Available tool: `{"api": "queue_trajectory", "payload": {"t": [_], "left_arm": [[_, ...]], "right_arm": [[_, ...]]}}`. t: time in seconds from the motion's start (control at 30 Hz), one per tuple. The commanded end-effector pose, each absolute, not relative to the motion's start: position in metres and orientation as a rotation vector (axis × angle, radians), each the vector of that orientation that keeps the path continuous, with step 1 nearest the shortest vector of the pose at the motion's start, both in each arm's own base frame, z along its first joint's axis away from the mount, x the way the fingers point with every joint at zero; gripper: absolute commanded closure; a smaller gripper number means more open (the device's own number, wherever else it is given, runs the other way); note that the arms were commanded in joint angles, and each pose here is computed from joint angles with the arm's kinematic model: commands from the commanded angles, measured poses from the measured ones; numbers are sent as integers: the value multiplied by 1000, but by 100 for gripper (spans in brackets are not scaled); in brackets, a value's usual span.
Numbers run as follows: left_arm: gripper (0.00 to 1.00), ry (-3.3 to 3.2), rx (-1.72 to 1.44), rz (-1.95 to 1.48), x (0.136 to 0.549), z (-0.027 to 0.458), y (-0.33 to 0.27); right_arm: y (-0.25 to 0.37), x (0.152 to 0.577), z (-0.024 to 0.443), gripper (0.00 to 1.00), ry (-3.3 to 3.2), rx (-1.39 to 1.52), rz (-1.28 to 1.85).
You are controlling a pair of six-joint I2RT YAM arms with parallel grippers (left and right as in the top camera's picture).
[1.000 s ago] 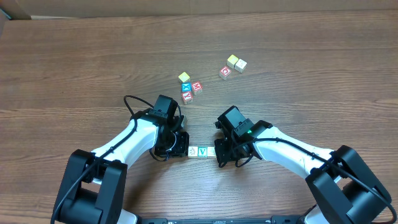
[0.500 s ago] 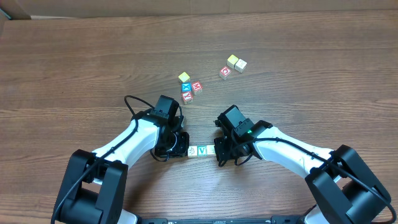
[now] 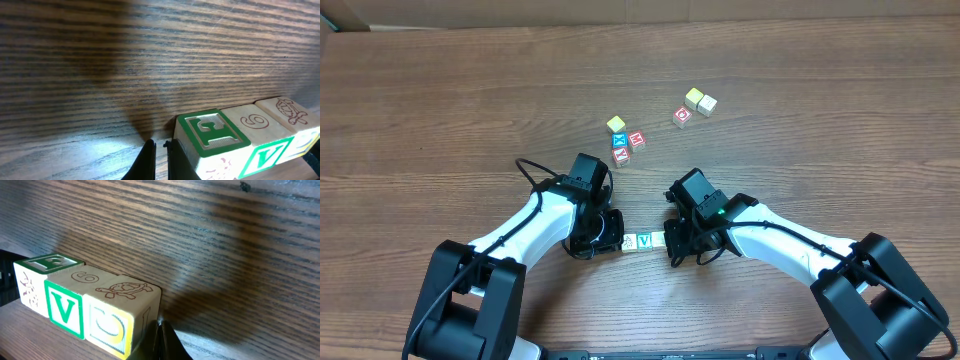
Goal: Flip 3 blocks
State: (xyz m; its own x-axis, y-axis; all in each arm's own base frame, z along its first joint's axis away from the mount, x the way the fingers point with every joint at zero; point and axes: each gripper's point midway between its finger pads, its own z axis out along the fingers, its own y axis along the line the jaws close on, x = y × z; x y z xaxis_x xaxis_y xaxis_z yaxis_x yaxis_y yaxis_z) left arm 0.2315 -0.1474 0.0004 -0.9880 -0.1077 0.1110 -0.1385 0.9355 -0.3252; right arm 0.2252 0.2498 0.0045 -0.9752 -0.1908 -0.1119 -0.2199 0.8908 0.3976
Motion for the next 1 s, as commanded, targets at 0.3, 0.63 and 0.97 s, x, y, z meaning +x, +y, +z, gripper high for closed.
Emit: {"api": "queue_trajectory", "payload": {"t": [0.3, 0.63, 0.97], "left_arm": [[96, -2963, 238, 551, 227, 0, -157], [96, -2958, 263, 549, 227, 0, -157], [95, -2956, 274, 548, 227, 0, -157]], "right_arm": [[257, 223, 5, 96, 2977, -348, 695], [256, 226, 4, 96, 2973, -316, 679], [259, 237, 6, 96, 2937, -253, 676]]}}
